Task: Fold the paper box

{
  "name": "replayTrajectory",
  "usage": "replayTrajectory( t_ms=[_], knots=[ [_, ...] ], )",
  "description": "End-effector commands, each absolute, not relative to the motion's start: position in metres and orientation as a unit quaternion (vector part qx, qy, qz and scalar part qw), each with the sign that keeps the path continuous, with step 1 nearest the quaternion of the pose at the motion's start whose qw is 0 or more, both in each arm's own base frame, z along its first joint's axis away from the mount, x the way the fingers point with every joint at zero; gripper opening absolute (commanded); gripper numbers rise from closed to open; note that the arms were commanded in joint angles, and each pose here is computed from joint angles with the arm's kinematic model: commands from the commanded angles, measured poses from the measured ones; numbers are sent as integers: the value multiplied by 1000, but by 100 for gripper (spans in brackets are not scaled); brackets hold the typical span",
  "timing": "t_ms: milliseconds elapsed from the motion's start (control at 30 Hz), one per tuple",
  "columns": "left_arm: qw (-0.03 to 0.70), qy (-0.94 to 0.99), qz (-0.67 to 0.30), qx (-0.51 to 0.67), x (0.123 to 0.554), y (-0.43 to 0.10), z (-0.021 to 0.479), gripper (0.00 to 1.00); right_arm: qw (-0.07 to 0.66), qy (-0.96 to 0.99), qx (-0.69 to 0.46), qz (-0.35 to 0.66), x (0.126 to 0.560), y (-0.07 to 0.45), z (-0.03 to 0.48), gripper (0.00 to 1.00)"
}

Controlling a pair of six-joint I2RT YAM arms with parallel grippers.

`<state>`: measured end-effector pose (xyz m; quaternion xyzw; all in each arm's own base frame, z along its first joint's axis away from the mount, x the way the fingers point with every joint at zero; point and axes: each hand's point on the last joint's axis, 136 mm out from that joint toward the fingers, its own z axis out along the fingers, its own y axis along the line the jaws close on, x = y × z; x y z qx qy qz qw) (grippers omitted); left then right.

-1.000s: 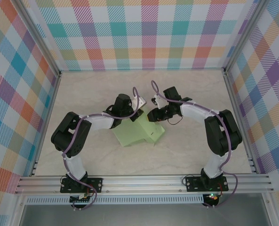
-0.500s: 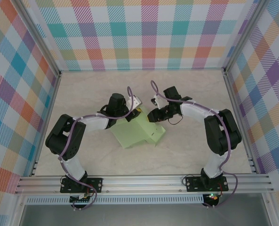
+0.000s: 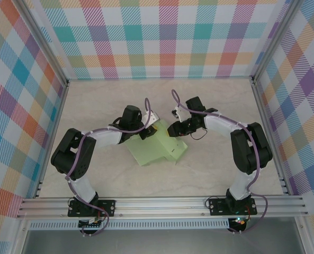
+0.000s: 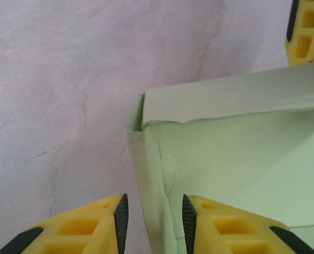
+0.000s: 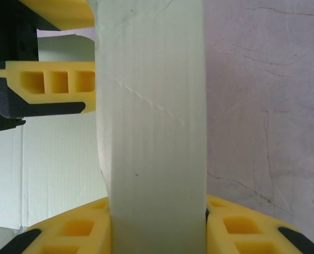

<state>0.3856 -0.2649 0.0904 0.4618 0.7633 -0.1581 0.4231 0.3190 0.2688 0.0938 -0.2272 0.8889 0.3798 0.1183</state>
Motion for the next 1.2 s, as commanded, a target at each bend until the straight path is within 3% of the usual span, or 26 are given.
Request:
replayTrajectory(
  t_ms=[0,267,600,867,967,1167],
  knots=[
    [440,767,-132,448,402,-260,99,33,143,871,-233,409,324,274,124,32],
    [434,765,-131,457,401,-264,97,26,151,861,-223,433,327,279,141,31],
    [415,764,-106,481,402,-276,85,2,130,876,-225,406,317,283,113,31],
    [430,759,-86,482,403,-281,85,0,125,880,-197,413,319,286,106,31],
    [438,751,-67,490,401,-285,83,6,121,877,-189,425,318,290,105,31],
    [435,749,-71,495,398,-290,80,8,115,876,-191,427,316,293,101,31]
  ],
)
